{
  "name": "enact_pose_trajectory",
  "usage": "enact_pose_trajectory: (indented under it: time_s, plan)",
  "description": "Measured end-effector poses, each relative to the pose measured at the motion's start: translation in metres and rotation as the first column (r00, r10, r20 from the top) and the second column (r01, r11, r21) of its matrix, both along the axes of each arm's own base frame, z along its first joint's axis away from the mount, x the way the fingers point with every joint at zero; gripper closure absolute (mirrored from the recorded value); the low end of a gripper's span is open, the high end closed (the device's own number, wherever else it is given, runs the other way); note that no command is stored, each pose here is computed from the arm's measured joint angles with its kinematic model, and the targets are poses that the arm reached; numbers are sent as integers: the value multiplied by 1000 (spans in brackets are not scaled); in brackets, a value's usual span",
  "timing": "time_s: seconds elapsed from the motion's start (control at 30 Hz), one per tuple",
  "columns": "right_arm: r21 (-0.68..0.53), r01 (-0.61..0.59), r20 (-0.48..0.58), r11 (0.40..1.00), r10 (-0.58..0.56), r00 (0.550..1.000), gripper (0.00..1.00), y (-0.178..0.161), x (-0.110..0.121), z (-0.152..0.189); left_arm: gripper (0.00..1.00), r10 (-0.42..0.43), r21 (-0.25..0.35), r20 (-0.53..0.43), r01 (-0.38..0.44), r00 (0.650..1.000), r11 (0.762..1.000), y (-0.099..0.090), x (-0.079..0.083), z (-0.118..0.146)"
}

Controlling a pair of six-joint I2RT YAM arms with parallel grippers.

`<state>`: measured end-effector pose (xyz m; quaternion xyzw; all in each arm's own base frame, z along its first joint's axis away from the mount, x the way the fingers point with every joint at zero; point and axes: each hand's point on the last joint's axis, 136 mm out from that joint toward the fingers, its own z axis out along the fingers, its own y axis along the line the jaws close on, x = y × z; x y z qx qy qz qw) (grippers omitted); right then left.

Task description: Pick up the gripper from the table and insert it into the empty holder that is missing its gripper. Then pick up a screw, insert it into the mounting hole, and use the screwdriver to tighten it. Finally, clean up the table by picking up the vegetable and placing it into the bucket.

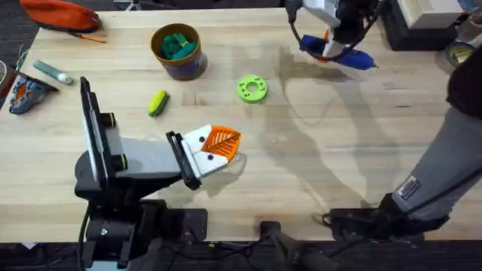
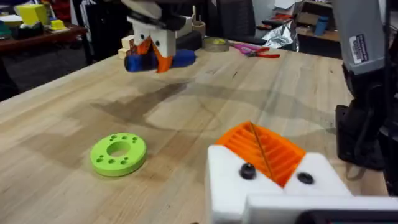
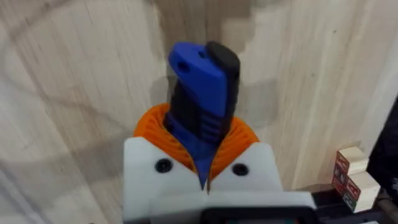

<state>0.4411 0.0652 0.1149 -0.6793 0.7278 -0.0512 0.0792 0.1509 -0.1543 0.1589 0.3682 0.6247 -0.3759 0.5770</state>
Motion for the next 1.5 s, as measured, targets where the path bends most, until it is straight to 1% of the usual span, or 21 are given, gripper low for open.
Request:
enact_pose_trajectory:
  time_s: [0.13,0.33,0.63,0.8,0.83,0.87,0.93,1.07,1.1,1.17,1.37,1.5]
  plan:
    - [-45,-27,-43,999,25,999,994,-11,-3,-14,986,0,0,0,0,1000,1000,0,0,0]
    - [-75,-41,-77,996,35,996,994,-20,-2,-30,986,0,0,0,0,1000,1000,0,0,0]
    - [-97,-70,-180,993,51,982,994,-22,-7,-74,986,0,0,0,0,1000,1000,0,0,0]
    - [-109,-75,-188,991,53,981,993,-22,-7,-77,986,0,0,0,0,1000,1000,0,0,0]
    - [-109,-73,-189,991,52,981,960,-22,-8,-78,986,0,0,0,0,1000,1000,0,0,0]
    - [-109,-73,-194,991,51,980,880,-22,-9,-78,986,0,0,0,0,1000,1000,0,0,0]
    - [-110,-67,-191,992,45,981,651,-22,-8,-77,986,0,0,0,0,1000,1000,0,0,0]
    - [-111,-57,-171,992,38,985,83,-22,-4,-76,986,0,0,0,0,1000,1000,0,0,0]
    - [-111,-57,-171,992,38,985,26,-22,-4,-76,986,0,0,0,0,1000,1000,0,0,0]
    - [-111,-53,-171,992,33,985,10,-22,-4,-76,986,0,0,0,0,1000,1000,0,0,0]
    - [-112,-34,-170,993,14,985,8,-22,-4,-76,986,0,0,0,0,1000,1000,0,0,0]
    - [-110,-24,-152,994,7,988,8,-22,-3,-68,986,0,0,0,0,1000,1000,0,0,0]
